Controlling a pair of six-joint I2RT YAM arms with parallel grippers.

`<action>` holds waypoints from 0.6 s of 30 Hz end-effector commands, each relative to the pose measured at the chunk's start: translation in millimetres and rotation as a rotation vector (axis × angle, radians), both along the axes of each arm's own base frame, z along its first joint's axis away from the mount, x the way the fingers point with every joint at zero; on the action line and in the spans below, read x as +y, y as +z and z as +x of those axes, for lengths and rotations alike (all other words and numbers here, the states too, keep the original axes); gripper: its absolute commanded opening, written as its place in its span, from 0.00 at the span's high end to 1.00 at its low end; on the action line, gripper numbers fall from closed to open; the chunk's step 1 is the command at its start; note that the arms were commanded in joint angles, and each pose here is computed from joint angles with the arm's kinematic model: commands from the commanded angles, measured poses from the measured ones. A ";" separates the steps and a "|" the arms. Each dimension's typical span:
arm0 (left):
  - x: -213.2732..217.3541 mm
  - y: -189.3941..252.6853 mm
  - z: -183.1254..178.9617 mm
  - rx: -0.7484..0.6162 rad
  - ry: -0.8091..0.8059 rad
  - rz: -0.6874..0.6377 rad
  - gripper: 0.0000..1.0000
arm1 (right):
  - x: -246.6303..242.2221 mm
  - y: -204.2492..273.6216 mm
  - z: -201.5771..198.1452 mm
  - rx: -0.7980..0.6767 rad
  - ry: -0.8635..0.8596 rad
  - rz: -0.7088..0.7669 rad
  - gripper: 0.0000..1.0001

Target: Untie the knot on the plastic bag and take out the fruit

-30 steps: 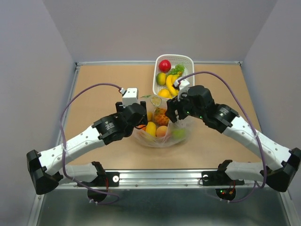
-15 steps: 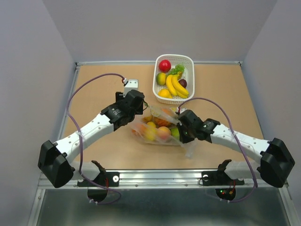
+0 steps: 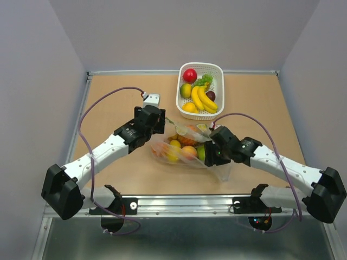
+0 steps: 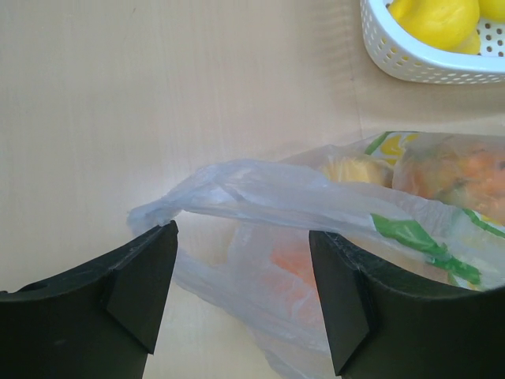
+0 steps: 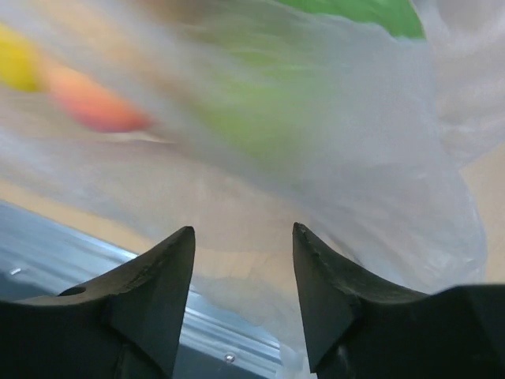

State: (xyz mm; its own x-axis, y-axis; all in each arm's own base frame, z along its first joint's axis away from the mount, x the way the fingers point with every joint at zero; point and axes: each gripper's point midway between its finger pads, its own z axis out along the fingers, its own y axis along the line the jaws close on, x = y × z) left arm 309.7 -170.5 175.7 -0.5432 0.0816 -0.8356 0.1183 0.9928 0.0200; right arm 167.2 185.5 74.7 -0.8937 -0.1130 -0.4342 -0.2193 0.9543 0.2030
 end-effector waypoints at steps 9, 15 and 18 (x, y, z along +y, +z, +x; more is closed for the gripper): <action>-11.3 17.3 -2.1 -0.054 -0.080 -0.077 0.22 | 95.7 143.4 40.3 -0.295 0.299 0.346 0.42; -6.1 22.9 -2.6 -0.076 -0.060 -0.084 0.22 | 109.7 82.1 52.5 -0.269 0.276 0.261 0.46; -2.8 23.5 -2.0 -0.083 -0.044 -0.078 0.22 | 130.9 57.5 21.2 -0.206 0.384 0.248 0.53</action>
